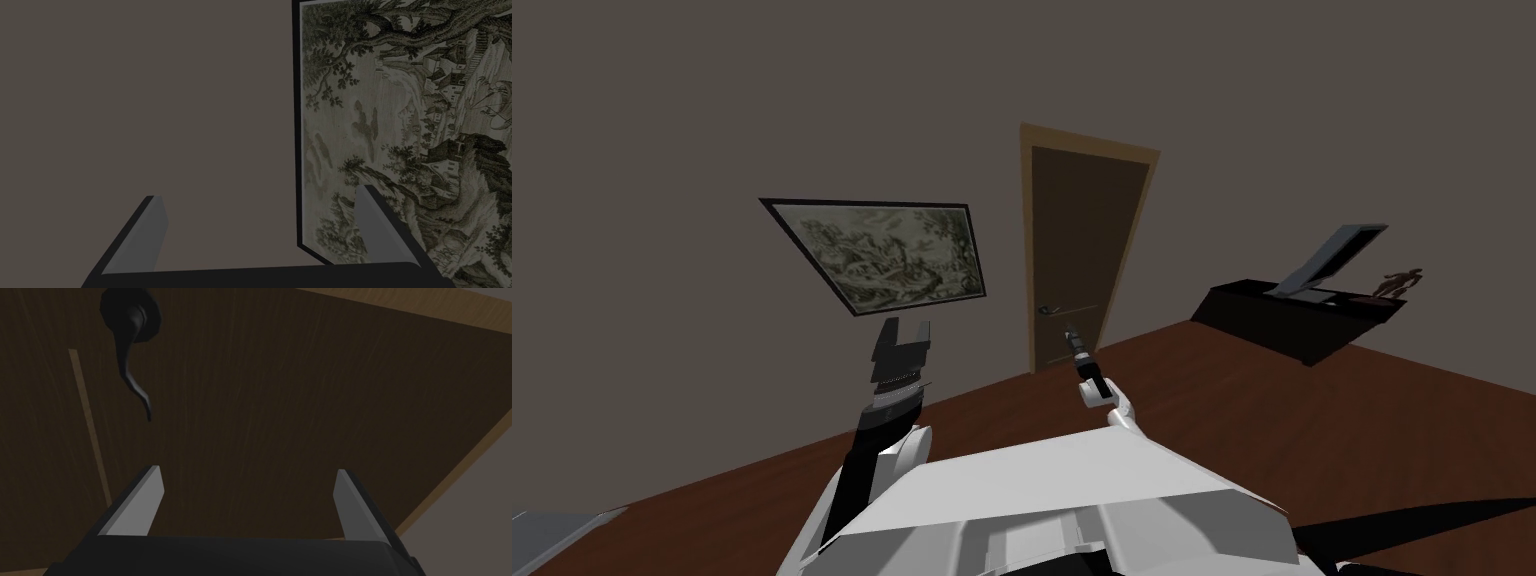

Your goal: Pull the door open

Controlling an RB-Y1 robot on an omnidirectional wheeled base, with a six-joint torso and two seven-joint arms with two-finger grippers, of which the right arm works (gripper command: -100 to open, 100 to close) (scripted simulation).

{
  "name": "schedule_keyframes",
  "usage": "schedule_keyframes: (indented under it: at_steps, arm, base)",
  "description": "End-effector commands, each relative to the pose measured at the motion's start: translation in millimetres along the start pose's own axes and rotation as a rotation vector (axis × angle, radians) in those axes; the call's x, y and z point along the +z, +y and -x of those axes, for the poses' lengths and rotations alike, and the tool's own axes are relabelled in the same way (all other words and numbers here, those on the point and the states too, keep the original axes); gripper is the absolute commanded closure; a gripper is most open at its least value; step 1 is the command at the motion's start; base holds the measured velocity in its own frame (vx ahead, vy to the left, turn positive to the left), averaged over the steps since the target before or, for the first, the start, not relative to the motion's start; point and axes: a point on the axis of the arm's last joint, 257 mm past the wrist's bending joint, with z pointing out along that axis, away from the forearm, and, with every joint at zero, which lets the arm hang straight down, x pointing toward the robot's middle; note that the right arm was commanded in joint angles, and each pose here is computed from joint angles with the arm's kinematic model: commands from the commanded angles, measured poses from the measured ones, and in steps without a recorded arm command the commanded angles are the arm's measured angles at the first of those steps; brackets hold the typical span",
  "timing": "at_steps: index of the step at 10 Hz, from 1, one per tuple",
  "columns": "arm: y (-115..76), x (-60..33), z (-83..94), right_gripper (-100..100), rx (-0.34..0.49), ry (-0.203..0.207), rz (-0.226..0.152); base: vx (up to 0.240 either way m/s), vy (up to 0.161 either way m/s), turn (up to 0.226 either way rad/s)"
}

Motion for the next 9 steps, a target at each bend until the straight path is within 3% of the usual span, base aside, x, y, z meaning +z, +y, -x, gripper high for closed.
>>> schedule_keyframes:
  at_steps: [1,2,3,4,7,9]
  arm:
    - [-11.2,-1.3,0.6,-100,0.004,0.002,-0.022]
    - [-13.3,4.0,1.5,-100,0.01,0.005,-0.021]
    - [-23.1,-0.1,1.7,-100,0.01,0.005,-0.043]
    - [-27.6,3.9,2.9,-100,0.015,0.007,-0.048]
    - [-45.5,1.3,4.8,-100,0.019,0.008,-0.084]
    - [-53.5,7.6,8.2,-100,0.028,0.009,-0.095]
  base:
    - [0.036,-0.036,0.064]
    - [0.036,-0.04,0.119]
    - [0.033,-0.039,0.059]
    - [0.038,-0.043,0.106]
    - [0.04,-0.042,0.073]
    - [0.054,-0.051,0.126]
